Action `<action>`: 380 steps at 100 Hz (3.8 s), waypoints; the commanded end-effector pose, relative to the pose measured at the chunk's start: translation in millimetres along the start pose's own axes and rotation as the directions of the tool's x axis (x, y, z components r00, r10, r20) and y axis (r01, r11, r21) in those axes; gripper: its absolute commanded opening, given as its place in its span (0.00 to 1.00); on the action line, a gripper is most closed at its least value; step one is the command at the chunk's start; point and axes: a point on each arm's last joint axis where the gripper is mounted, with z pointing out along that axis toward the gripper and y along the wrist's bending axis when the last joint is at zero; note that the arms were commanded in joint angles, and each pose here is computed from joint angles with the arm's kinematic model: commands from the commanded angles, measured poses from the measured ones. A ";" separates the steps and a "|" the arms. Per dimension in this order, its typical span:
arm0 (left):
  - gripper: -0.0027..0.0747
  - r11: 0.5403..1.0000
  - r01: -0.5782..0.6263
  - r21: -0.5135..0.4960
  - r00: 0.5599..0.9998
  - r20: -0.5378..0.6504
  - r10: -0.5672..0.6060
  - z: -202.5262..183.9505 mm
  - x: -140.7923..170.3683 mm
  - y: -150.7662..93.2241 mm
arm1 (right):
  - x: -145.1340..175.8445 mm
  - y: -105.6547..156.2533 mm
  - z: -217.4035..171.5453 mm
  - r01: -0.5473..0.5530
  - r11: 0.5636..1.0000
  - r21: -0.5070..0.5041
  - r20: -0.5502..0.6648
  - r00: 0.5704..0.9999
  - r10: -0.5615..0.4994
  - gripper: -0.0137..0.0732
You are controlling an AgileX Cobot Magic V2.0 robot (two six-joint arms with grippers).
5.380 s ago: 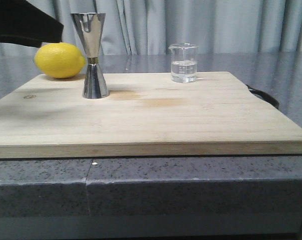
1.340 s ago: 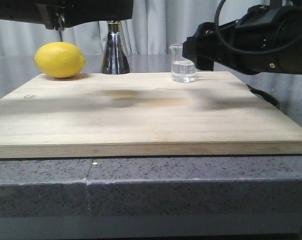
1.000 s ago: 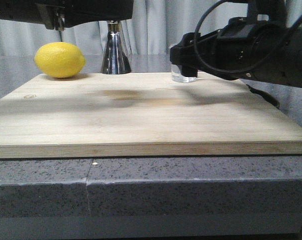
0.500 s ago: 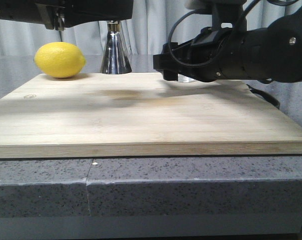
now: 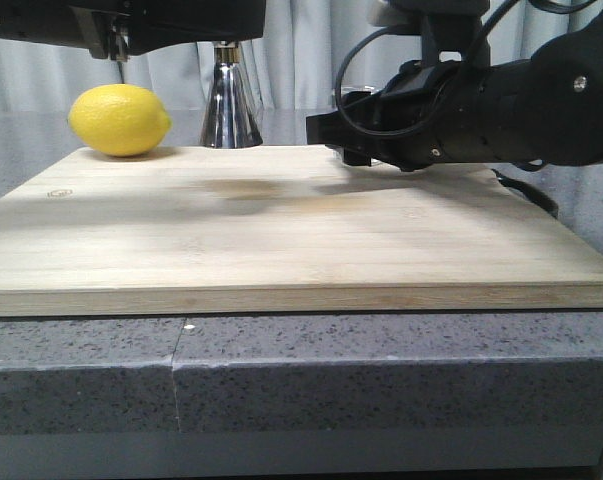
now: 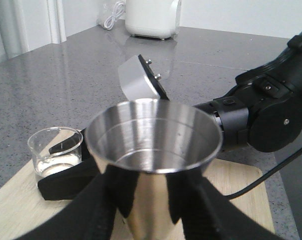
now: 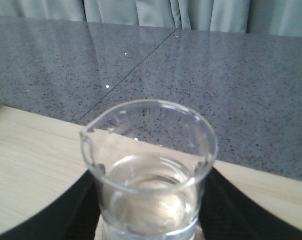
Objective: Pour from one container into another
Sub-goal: 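Lift the beaker with the right gripper over the held jigger, then tilt the beaker with the right gripper, pouring liquid into the jigger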
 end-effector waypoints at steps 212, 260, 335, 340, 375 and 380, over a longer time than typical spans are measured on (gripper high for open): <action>0.33 0.997 -0.041 0.063 0.988 0.152 0.031 -2.7 -33.4 -12.9 | -209.9 76.7 -115.2 0.848 0.526 -0.066 0.198 0.528 -0.826 0.52; 0.33 0.997 -0.041 0.063 0.988 0.152 0.031 -2.7 -33.4 -12.9 | -206.1 81.1 -106.5 0.912 0.409 -0.034 0.227 0.406 -0.885 0.52; 0.33 0.997 -0.041 0.063 0.988 0.152 0.031 -2.7 -33.4 -12.9 | -200.3 81.8 -98.2 0.953 0.301 -0.013 0.207 0.297 -0.932 0.52; 0.33 0.997 -0.041 0.063 0.988 0.152 0.031 -2.7 -33.4 -12.9 | -200.3 81.7 -98.2 0.954 0.301 -0.013 0.207 0.297 -0.932 0.52; 0.33 0.997 -0.041 0.063 0.988 0.152 0.031 -2.7 -33.4 -12.9 | -199.9 79.3 -97.8 0.963 0.271 -0.004 0.180 0.267 -0.947 0.52; 0.33 0.997 -0.041 0.063 0.988 0.152 0.031 -2.7 -33.4 -12.9 | -199.9 79.3 -97.8 0.963 0.271 -0.004 0.180 0.267 -0.947 0.52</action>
